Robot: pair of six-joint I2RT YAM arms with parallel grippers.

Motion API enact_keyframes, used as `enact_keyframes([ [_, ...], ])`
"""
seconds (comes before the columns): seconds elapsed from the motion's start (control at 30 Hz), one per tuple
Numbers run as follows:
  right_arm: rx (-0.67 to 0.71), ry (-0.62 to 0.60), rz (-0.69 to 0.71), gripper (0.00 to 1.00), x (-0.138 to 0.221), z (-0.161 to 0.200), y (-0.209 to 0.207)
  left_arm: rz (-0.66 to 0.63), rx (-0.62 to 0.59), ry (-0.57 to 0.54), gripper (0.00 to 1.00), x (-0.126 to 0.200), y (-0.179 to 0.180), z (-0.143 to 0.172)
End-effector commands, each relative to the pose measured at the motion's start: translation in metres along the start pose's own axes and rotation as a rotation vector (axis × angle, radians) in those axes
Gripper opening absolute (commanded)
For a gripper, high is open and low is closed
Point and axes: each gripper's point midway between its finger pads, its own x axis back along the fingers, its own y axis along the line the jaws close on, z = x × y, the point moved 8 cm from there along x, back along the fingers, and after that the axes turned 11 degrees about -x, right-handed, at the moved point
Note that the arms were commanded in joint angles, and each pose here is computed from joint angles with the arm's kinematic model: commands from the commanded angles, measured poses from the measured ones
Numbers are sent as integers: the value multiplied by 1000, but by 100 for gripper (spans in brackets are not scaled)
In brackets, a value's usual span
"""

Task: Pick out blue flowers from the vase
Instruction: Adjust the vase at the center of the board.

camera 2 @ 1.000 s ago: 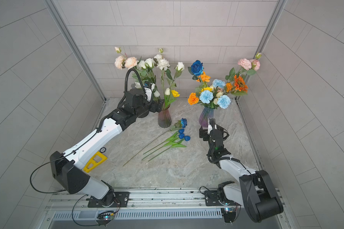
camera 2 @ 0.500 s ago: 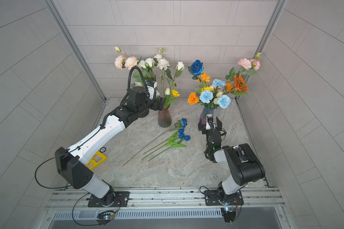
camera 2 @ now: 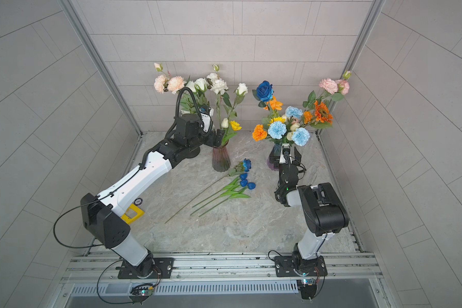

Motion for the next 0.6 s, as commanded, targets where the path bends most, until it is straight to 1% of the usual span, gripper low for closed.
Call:
enact_keyframes([
  [0.0,-10,-31,-8,100,-8,-5,-1,11,-15,-40,94,6,-2,-20],
  [0.13,-8,-6,-3,100,-12,3,-2,23,-28,-49,94,3,-8,-29],
  [0.17,-14,-32,-5,99,-18,-4,-1,27,-29,-54,94,3,-9,-31],
  [0.37,-15,-32,-5,96,-24,3,-1,61,-47,-71,94,-7,-22,-49],
  [0.57,-9,-27,-2,93,-33,8,-1,91,-57,-71,94,-19,-35,-53],
])
